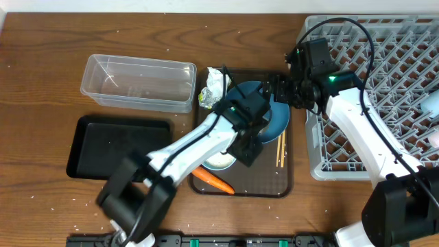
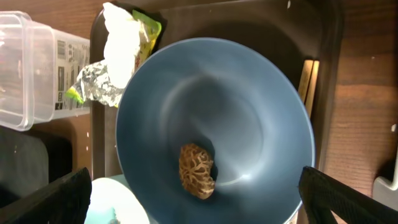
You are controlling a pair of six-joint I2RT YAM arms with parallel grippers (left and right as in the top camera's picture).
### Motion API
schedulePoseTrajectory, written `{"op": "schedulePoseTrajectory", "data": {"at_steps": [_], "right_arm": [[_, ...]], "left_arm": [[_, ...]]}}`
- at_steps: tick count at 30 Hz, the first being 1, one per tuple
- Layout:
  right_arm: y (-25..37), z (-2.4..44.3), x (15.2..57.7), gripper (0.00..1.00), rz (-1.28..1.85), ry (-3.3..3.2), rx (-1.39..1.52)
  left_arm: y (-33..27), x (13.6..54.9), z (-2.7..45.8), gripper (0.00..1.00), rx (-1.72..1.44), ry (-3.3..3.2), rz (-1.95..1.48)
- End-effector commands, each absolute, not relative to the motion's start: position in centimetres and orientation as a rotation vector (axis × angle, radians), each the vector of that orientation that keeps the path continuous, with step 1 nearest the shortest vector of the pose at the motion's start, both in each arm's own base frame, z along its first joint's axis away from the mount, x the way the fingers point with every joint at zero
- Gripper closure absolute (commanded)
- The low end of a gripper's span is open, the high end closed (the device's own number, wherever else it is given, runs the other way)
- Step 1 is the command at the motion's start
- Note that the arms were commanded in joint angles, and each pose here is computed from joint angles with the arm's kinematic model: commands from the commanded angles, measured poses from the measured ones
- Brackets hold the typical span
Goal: Sort waste into correct bins and load items into the dishwasher rack
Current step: 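Lower the left gripper onto the light-blue rice bowl rim and grasp it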
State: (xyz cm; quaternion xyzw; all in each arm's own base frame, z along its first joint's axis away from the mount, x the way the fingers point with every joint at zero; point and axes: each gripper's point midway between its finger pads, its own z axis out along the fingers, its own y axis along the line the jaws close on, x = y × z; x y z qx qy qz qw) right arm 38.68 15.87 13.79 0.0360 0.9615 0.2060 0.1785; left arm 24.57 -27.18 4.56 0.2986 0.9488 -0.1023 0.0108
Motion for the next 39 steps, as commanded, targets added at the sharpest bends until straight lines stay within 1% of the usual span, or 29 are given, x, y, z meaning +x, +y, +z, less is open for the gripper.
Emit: {"op": "schedulePoseTrajectory", "data": {"at_steps": [1,6,7,9,10,11,17,18,20,21,28,31,34,39], "right_arm": [[16.5,13.8,38.2,0.01,0.598,2.733,0.1],[16.4,13.7,38.2,0.01,0.596,2.736,0.1],[16.4,13.7,38.2,0.01,0.595,2.736,0.099],[16.4,13.7,38.2,0.01,0.596,2.736,0.099],[16.4,13.7,38.2,0.01,0.596,2.736,0.099],[16.4,13.7,38.2,0.01,0.596,2.736,0.1],[16.4,13.7,38.1,0.01,0.595,2.74,0.101],[16.4,13.7,38.0,0.01,0.594,2.742,0.101],[16.4,13.6,37.9,0.01,0.593,2.748,0.102],[16.3,13.6,37.9,0.01,0.591,2.751,0.103],[16.2,13.3,37.4,0.01,0.583,2.774,0.104],[16.1,13.3,37.3,0.01,0.582,2.779,0.106],[16.1,13.3,37.2,0.01,0.581,2.78,0.106],[16.1,13.3,37.2,0.01,0.581,2.781,0.106]], "left_arm": [[-26.5,24.5,3.1,0.4,0.759,3.062,-0.283],[-26.5,25.0,2.4,0.46,0.684,3.077,-0.26],[-26.5,25.0,2.4,0.52,0.679,3.079,-0.261],[-26.5,25.0,2.4,0.71,0.673,3.082,-0.26],[-26.4,24.9,2.4,0.77,0.674,3.083,-0.259],[-26.4,24.9,2.4,0.81,0.673,3.085,-0.258],[-26.0,24.4,2.1,0.81,0.676,3.112,-0.236],[-26.0,24.4,2.1,0.86,0.676,3.115,-0.235],[-25.9,24.3,2.0,0.92,0.671,3.123,-0.23],[-25.7,24.1,2.0,0.94,0.658,3.133,-0.223],[-24.9,23.3,2.2,0.94,0.649,3.175,-0.179],[-23.6,23.3,2.7,0.94,0.615,3.181,-0.082],[-22.6,23.3,3.6,0.94,0.615,3.17,-0.015],[-22.1,23.4,5.8,0.94,0.588,3.124,-0.012]]}}
